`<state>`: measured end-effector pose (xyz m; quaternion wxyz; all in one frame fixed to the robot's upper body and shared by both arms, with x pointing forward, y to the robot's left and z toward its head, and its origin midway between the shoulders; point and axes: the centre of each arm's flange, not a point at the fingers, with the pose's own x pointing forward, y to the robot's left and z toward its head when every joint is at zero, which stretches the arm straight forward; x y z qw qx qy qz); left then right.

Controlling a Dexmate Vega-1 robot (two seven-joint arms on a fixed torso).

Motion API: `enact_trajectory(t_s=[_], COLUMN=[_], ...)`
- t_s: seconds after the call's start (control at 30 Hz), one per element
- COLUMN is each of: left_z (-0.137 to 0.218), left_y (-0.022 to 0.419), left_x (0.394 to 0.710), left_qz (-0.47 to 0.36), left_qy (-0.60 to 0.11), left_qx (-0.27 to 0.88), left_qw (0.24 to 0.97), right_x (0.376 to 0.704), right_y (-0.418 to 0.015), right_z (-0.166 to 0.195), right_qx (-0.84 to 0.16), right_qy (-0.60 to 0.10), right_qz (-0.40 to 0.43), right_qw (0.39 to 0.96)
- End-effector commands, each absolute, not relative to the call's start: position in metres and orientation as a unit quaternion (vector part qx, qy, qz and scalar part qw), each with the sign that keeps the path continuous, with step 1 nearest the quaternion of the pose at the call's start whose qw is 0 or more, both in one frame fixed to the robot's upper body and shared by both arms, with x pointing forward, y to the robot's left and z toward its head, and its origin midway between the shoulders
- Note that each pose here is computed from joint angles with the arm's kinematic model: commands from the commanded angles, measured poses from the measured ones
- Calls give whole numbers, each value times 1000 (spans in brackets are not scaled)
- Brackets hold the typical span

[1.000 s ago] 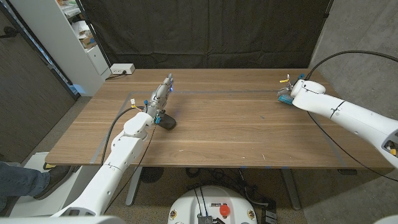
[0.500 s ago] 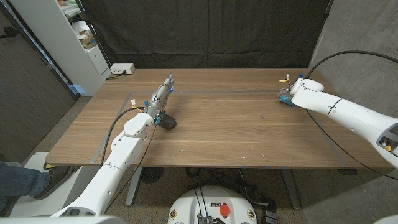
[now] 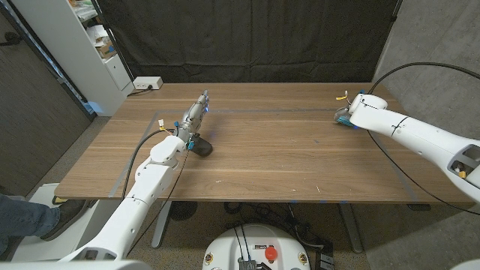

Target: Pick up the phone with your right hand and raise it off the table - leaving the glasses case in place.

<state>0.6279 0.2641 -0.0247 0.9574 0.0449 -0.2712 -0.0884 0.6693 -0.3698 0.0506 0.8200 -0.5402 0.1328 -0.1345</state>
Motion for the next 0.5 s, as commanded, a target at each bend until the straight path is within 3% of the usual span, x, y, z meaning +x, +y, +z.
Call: enact_trajectory(t_s=[0.03,0.5], left_z=[-28,-24], left_y=[263,266], left_x=[638,643], left_qz=[-90,-86], left_qy=[-261,-260], left_qx=[49,51], left_qw=[960,961], right_x=[677,684], right_y=[-372,-377], right_z=[53,48], right_qx=[-541,-530], right_qy=[140,145], right_qz=[-135,-139], right_qw=[818,824])
